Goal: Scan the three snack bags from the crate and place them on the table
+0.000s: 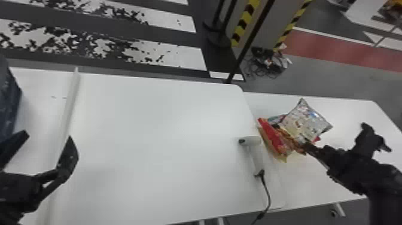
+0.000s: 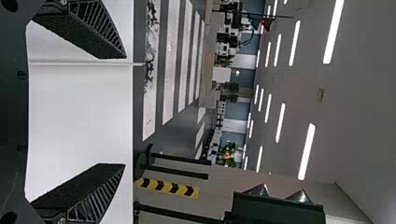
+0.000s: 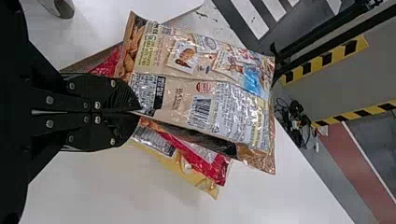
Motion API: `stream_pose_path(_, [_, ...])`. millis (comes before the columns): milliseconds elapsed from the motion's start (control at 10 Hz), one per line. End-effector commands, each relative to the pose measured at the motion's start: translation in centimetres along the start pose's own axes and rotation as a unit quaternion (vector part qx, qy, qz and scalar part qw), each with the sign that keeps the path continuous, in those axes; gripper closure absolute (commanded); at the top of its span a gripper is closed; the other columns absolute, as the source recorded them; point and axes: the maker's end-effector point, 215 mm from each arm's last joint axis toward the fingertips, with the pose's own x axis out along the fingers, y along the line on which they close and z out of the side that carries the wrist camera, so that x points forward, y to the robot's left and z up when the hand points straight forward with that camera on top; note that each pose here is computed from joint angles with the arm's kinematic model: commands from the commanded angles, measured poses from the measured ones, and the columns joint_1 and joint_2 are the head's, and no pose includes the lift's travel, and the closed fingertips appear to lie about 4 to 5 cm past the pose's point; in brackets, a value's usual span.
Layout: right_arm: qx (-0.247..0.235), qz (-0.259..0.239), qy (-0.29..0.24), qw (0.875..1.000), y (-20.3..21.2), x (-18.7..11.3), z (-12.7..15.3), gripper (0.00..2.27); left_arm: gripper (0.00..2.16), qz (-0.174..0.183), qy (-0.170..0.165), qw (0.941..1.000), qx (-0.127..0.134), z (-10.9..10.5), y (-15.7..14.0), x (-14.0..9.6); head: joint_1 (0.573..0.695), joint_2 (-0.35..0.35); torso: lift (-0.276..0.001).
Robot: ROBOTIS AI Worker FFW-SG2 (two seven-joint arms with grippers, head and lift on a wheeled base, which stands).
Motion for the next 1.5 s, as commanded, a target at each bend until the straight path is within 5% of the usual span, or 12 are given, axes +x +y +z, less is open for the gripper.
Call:
stream_pose_path(0, [0.004, -0.005, -0.006, 1.000, -0.8, 0.3, 0.1, 1.17, 0.04, 0.000, 0.001, 1.0000, -0.001, -0.2, -0.1, 0.0, 0.695, -0.350, -0.062])
stream_pose_path(100, [0.005, -0.009, -0.012, 1.000, -1.0, 0.4, 0.3, 0.00, 0.04, -0.001, 0.002, 1.0000, 0.000, -0.2, -0.1, 0.0, 0.695, -0.350, -0.062])
stream_pose_path(500, [-0.059, -0.034, -0.120, 0.990, 0.4, -3.4, 6.2, 0.07, 0.04, 0.001, -0.001, 1.0000, -0.002, 0.0, -0.1, -0.1, 0.695, -0.350, -0.062])
stream_pose_path(700, [-0.094, -0.006, -0.141, 0.985, 4.5, -5.4, 6.3, 0.07, 0.04, 0.001, -0.002, 1.0000, -0.003, 0.1, -0.2, 0.0, 0.695, -0.350, -0.062])
stream_pose_path(1100, [-0.192, 0.103, -0.166, 0.962, 18.9, -8.2, -1.4, 0.07, 0.04, 0.012, -0.010, 0.9999, -0.003, 0.9, -0.5, 0.3, 0.695, -0.350, -0.062])
stream_pose_path(1400, [-0.281, 0.164, -0.215, 0.921, 28.9, -9.7, -9.0, 0.08, 0.04, 0.022, -0.014, 0.9997, -0.005, 1.4, -0.8, 0.5, 0.695, -0.342, -0.062])
